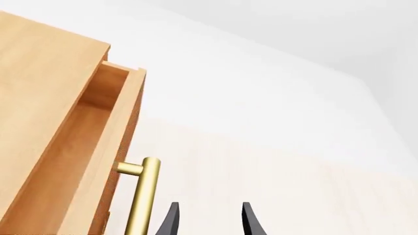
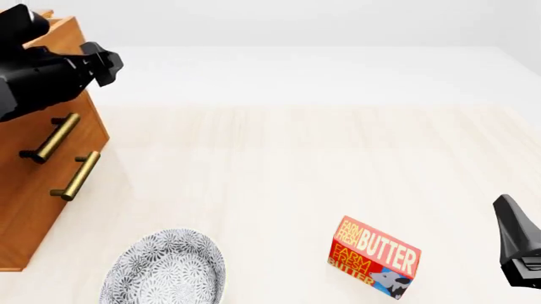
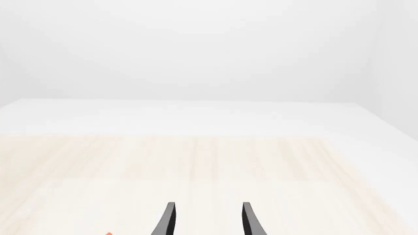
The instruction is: Put the chocolate pudding in the top drawer of the cabinet and close it.
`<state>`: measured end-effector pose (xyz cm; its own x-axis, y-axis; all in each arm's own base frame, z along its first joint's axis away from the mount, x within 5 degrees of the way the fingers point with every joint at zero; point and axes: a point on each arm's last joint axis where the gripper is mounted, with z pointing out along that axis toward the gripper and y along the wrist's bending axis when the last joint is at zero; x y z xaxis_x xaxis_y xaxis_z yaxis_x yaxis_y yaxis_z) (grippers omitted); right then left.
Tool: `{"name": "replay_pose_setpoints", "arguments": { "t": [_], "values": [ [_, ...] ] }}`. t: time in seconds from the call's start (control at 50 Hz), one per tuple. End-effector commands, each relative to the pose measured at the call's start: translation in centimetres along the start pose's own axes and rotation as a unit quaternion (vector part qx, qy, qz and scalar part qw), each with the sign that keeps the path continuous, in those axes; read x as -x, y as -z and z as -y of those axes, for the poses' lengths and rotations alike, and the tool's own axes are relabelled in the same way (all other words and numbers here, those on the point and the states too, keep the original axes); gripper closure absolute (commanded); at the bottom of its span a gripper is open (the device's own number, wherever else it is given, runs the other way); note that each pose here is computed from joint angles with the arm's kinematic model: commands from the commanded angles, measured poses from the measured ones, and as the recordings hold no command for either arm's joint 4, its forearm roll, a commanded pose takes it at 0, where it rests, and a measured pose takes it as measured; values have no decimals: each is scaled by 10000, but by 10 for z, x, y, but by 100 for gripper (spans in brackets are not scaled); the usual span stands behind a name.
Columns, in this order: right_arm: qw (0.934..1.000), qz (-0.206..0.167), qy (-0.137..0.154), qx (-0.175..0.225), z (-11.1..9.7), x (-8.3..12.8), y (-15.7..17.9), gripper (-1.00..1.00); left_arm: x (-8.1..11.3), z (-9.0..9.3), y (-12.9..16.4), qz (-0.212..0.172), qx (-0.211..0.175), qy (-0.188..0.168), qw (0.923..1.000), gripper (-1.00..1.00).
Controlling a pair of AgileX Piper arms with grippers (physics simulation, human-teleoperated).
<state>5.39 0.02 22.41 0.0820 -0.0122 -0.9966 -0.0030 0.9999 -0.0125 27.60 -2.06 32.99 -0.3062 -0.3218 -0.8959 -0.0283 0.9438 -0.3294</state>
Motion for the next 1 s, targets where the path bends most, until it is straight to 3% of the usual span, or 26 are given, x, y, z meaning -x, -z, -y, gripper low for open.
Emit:
{"name": "replay_pose_setpoints", "arguments": {
  "t": [0.02, 1.0],
  "values": [
    [10000, 0, -1, 0, 0, 0, 0, -100, -39, -19, -54, -864, 310, -858, 9921, -100],
    [10000, -1, 0, 1, 0, 0, 0, -100, -23, -65, -43, -604, 996, -777, 9901, -100]
  ]
}}
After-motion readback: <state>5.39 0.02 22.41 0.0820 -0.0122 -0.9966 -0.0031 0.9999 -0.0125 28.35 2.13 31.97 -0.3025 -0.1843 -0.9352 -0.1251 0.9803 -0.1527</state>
